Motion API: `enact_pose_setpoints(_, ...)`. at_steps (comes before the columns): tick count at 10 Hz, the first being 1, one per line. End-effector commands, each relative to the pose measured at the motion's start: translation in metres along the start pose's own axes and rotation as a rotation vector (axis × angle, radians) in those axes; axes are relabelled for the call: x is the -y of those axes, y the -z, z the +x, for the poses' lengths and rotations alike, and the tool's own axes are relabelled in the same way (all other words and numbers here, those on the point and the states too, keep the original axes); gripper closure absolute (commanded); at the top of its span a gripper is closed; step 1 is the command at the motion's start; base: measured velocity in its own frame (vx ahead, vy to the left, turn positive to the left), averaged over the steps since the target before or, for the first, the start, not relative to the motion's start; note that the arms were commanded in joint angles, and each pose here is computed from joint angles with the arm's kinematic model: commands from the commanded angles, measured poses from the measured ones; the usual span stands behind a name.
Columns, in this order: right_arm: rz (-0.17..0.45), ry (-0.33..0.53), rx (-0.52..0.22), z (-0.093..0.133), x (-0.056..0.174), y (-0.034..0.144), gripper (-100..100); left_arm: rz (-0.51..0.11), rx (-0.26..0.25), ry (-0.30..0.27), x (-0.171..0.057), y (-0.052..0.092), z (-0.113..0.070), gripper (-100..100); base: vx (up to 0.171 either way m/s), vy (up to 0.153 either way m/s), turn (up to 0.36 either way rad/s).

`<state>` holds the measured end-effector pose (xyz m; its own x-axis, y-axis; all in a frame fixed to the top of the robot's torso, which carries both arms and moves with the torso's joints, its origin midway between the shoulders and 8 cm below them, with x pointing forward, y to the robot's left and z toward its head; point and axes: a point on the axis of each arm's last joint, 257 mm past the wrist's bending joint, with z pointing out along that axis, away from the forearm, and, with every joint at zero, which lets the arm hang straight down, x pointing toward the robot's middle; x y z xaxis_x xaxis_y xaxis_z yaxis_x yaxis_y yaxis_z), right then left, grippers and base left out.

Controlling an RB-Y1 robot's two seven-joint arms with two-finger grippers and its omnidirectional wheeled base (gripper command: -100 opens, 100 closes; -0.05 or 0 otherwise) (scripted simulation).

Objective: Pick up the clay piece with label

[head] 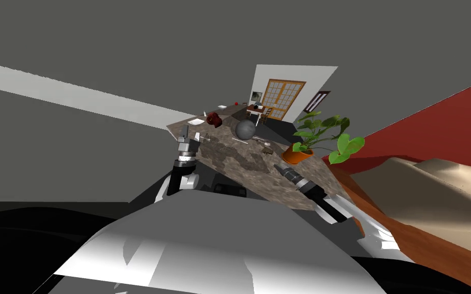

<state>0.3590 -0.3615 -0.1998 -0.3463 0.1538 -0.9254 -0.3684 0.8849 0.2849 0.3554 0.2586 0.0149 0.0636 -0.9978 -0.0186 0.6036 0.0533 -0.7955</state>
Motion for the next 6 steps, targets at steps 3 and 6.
enact_pose_setpoints(3, 0.057, 0.087, -0.131, 0.024, 0.037, 0.017, -100, 0.0, 0.0, 0.0, 0.0, 0.0, 0.0, 0, 0.002, 0.041, 0.201)
enact_pose_setpoints(6, 0.076, 0.162, -0.221, 0.03, 0.057, 0.028, -100, 0.0, 0.0, 0.0, 0.0, 0.0, 0.0, 0, 0.01, 0.032, 0.143)
